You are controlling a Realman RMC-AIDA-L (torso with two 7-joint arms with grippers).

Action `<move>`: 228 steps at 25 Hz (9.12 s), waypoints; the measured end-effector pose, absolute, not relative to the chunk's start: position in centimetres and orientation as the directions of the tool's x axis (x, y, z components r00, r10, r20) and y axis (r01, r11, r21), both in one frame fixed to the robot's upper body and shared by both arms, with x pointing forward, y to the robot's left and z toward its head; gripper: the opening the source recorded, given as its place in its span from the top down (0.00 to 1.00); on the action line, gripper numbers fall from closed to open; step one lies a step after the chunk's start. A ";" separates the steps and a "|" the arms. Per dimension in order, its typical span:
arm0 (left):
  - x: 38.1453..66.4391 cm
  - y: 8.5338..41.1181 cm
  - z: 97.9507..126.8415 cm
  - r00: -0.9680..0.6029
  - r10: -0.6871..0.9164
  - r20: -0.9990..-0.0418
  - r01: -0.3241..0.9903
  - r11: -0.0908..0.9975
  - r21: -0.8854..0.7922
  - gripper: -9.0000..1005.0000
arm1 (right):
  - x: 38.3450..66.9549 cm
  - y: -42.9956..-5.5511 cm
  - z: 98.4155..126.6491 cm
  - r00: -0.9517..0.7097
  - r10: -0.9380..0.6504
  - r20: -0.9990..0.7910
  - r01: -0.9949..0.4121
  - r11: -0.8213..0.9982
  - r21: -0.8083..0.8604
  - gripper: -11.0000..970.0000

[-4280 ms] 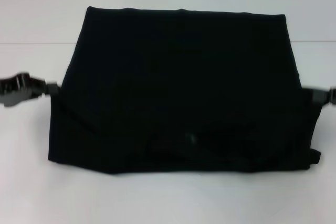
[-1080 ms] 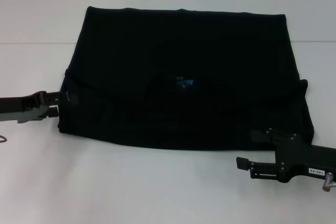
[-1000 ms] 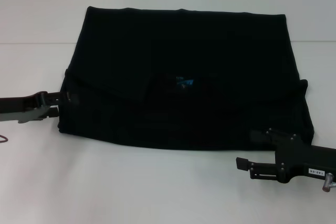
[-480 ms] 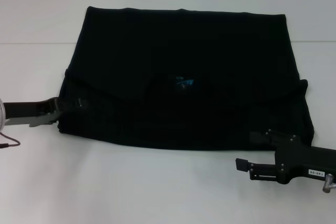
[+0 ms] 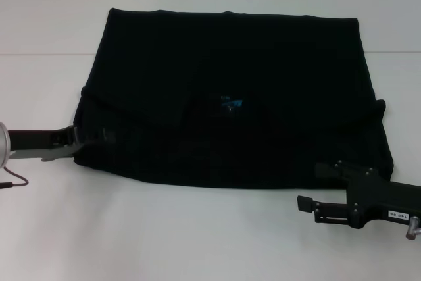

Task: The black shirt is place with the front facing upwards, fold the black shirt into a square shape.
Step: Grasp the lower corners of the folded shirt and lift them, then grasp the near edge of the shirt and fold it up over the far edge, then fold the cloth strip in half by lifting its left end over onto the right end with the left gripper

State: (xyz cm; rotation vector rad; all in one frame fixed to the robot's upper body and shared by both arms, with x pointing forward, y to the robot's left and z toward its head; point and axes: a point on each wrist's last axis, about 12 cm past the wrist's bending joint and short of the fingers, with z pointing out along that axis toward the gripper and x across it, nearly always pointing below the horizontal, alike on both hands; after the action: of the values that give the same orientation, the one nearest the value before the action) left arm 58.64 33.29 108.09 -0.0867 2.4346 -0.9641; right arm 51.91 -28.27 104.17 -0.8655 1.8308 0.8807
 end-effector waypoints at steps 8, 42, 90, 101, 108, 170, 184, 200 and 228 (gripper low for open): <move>58.7 33.2 107.9 -0.871 -0.218 -0.440 0.129 0.763 -0.634 0.53 | 52.0 -28.3 104.3 -0.348 -0.194 -0.917 -0.837 0.504 0.211 0.02; 58.9 33.5 108.2 -0.876 -0.191 -0.442 0.139 0.778 -0.613 0.96 | 59.3 -37.3 114.8 -0.909 0.102 -0.405 -0.135 0.846 0.515 0.03; 58.8 32.9 108.1 -0.884 -0.165 -0.438 0.163 0.769 -0.618 0.93 | 61.6 -31.0 111.0 -0.933 -0.018 -0.359 -0.202 0.852 0.483 0.78; 57.6 32.6 109.4 -0.933 -0.076 -0.352 0.206 0.690 -0.694 0.91 | 60.1 -31.7 111.8 -0.939 -0.129 -0.318 -0.288 0.801 0.524 0.93; 54.9 33.2 110.2 -0.975 0.077 -0.208 0.210 0.619 -0.757 0.90 | 56.7 -33.5 112.2 -0.930 -0.282 -0.237 -0.368 0.711 0.599 0.93; 62.3 32.0 109.1 -0.668 -0.497 -0.553 0.098 0.679 -0.728 0.82 | 62.7 -31.1 109.0 -0.646 0.477 -0.596 -0.138 0.695 0.706 0.93; 63.1 29.2 107.8 -0.620 -0.499 -0.605 0.085 0.724 -0.684 0.80 | 65.1 -29.8 108.7 -0.582 0.406 -0.704 -0.090 0.829 0.552 0.87; 62.8 30.5 106.4 -0.577 -0.528 -0.623 -0.016 0.770 -0.638 0.43 | 64.7 -30.7 108.1 -0.571 0.404 -0.714 -0.050 0.851 0.522 0.33; 51.9 39.3 109.3 -0.837 -0.508 -0.203 -0.045 0.433 -0.900 0.10 | 50.8 -30.6 105.8 -0.063 -0.195 -0.979 -0.858 0.512 -0.047 0.08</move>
State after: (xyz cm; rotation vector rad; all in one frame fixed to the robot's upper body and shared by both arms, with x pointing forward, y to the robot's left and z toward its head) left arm 51.85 39.28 109.29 -0.4668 2.2419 -1.3890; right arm 50.81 -30.63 105.85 -0.9322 1.5705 0.6985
